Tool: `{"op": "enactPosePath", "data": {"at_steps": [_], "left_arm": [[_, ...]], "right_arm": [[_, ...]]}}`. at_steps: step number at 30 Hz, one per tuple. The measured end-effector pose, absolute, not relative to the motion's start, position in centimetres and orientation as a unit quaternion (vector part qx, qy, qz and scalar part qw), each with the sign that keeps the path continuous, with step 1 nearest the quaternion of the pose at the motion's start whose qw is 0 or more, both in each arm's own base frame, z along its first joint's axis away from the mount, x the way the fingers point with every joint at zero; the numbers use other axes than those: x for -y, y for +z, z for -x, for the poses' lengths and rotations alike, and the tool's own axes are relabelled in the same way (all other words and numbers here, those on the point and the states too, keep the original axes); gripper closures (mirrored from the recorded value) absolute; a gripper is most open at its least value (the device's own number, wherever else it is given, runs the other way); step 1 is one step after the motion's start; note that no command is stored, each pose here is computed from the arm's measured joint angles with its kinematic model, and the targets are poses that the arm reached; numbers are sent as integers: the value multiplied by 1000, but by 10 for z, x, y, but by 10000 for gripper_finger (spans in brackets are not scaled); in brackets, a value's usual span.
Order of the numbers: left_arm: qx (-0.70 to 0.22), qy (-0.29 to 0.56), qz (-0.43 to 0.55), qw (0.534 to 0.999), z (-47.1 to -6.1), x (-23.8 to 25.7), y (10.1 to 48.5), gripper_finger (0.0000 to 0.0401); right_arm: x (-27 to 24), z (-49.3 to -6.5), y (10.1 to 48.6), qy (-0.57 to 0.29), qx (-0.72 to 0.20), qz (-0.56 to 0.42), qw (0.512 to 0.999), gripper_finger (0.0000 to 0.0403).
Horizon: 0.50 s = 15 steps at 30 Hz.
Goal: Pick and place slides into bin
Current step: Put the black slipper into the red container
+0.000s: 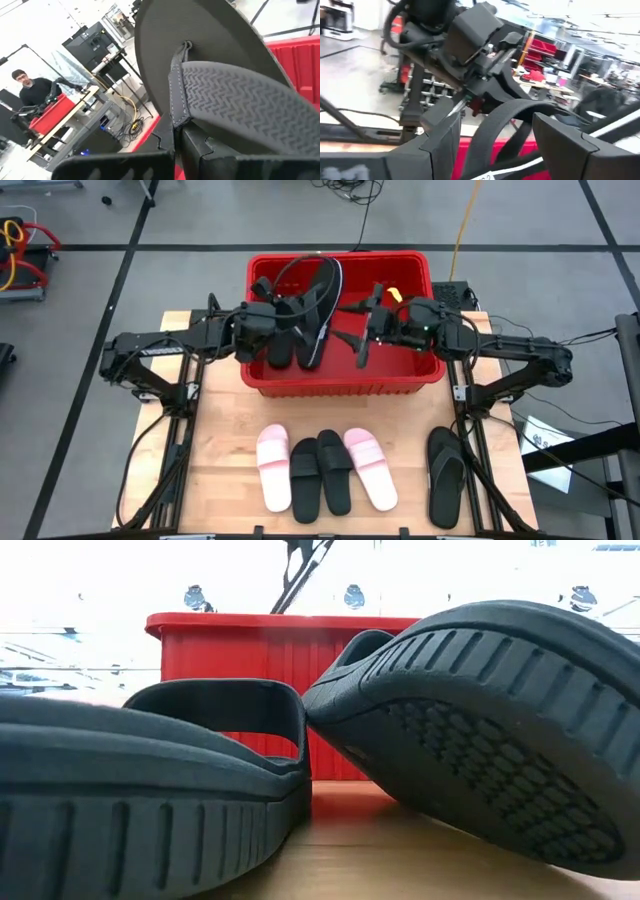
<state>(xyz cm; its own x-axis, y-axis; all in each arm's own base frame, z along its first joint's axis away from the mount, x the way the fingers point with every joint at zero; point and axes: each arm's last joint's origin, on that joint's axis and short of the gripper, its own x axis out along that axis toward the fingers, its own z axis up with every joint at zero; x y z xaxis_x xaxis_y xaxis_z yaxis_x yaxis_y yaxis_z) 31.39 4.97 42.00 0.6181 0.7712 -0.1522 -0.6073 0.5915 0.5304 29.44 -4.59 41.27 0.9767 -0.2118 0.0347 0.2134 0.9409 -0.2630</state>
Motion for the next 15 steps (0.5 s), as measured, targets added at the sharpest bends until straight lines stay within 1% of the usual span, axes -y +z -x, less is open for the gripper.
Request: {"op": "enactPosePath", "data": {"at_steps": [4, 9, 15], "left_arm": [[-173, 384, -216, 881, -315, -49, 422, 401], [-164, 373, -214, 888, -316, -46, 423, 401], [-161, 362, -214, 893, -317, -38, 423, 401]], "right_arm": [[50, -304, 404, -76, -8, 134, 988, 167], [57, -317, 390, -86, -31, 131, 987, 167], [64, -322, 388, -121, -20, 113, 986, 167]]}}
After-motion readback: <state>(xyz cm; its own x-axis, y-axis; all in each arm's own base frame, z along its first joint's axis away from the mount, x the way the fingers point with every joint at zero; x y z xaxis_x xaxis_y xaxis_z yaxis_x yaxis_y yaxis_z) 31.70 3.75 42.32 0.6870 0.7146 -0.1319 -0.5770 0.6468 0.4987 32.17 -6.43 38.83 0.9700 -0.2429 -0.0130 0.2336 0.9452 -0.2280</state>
